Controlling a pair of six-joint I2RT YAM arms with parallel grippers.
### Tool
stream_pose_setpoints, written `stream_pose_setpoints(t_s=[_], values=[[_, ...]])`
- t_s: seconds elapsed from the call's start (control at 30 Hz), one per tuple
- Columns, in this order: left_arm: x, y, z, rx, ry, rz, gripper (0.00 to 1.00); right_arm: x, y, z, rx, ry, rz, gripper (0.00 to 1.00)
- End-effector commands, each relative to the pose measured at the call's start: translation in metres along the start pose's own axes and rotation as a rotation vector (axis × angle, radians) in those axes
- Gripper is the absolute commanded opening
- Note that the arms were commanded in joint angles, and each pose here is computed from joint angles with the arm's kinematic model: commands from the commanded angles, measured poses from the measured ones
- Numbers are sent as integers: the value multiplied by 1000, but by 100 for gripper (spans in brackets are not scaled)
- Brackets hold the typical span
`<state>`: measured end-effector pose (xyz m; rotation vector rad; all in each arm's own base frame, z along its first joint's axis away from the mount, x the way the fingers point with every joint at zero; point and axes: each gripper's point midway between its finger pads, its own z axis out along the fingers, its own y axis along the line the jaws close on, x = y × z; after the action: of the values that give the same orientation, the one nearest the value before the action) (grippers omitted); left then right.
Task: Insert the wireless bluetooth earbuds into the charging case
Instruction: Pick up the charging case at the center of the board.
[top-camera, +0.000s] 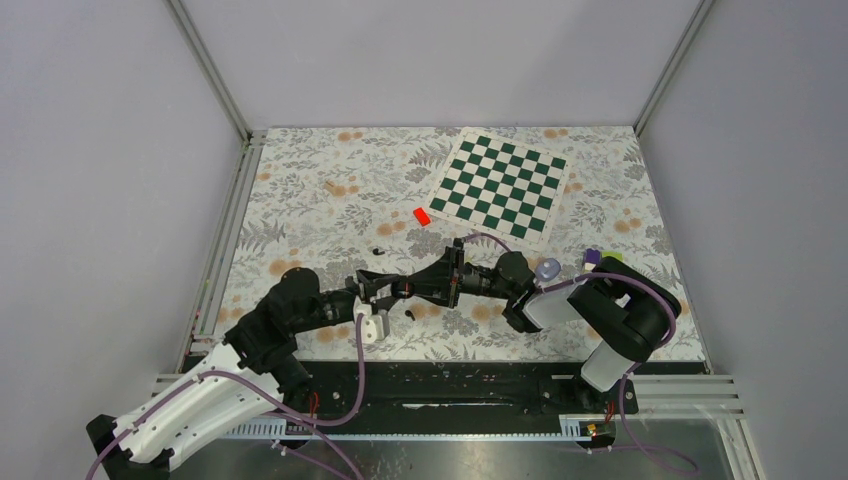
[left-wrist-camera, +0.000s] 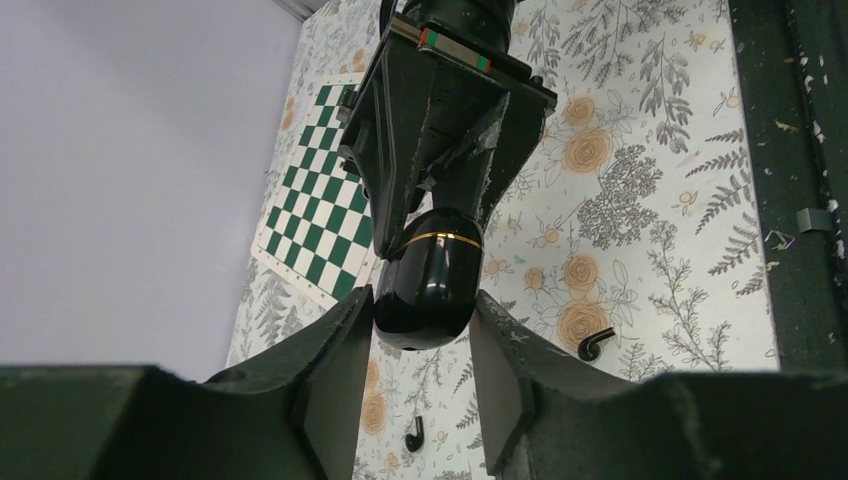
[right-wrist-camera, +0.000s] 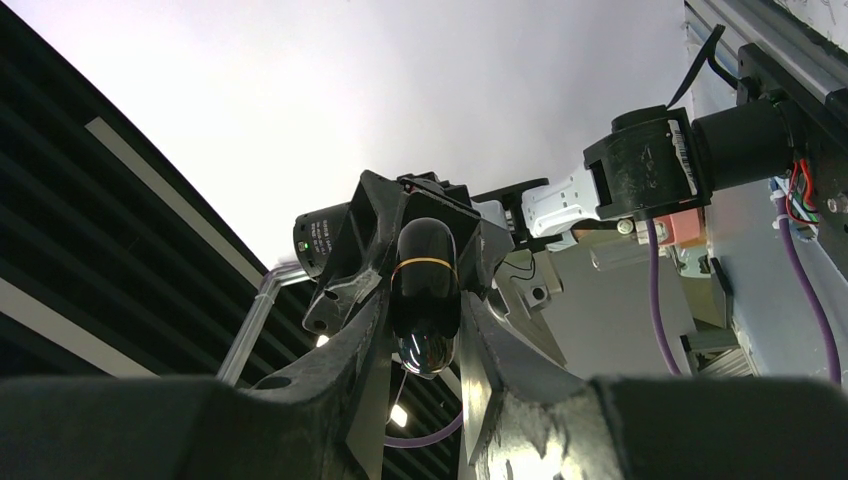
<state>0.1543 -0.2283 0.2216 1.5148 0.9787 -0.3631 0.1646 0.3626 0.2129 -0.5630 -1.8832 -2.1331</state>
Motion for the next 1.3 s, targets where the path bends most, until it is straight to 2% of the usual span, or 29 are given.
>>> stream_pose_setpoints(t_s=[0.0,0.2,0.27,0.3,0.4,0.43,0.53,0.7,0.83,0.9,0.97,1.03,1.07,1.1,1.13,1.2,1.27], values=[[-29,18,-2,-34,-84,44,36,9,34,5,-55,42,320,0],[-30,16,-1,-21,-93,41,13,10,36,7,-62,44,326,0],[-30,16,-1,-20,-94,39,2,10,37,7,-71,42,327,0],[-31,16,-1,-19,-96,38,0,9,38,7,-79,41,322,5],[-31,16,-1,-21,-96,19,0,7,36,8,-84,31,298,39],[-32,16,-2,-23,-96,9,0,6,35,8,-83,27,292,47],[-31,13,-4,-19,-88,-49,0,6,32,5,-69,31,288,60],[-30,7,-6,1,-60,-177,0,7,48,-21,-87,45,191,63],[-37,12,-10,-33,-60,-351,0,10,56,-44,-93,41,112,64],[-43,18,-12,-67,-68,-445,0,14,54,-49,-81,48,53,69],[-43,33,-16,-158,-44,-603,0,20,55,-57,-83,59,-34,70],[-32,57,-22,-320,35,-790,0,26,65,-63,-118,60,-169,72],[-35,58,-24,-322,53,-839,0,28,67,-65,-125,51,-242,75],[-37,58,-23,-308,69,-874,0,27,65,-65,-107,33,-315,84],[-40,57,-19,-280,84,-911,0,27,61,-65,-65,10,-374,91],[-46,60,-15,-261,110,-967,0,8,35,-67,135,-90,-498,98],[-43,61,-14,-259,166,-1012,0,-20,13,-93,419,-298,-644,100]])
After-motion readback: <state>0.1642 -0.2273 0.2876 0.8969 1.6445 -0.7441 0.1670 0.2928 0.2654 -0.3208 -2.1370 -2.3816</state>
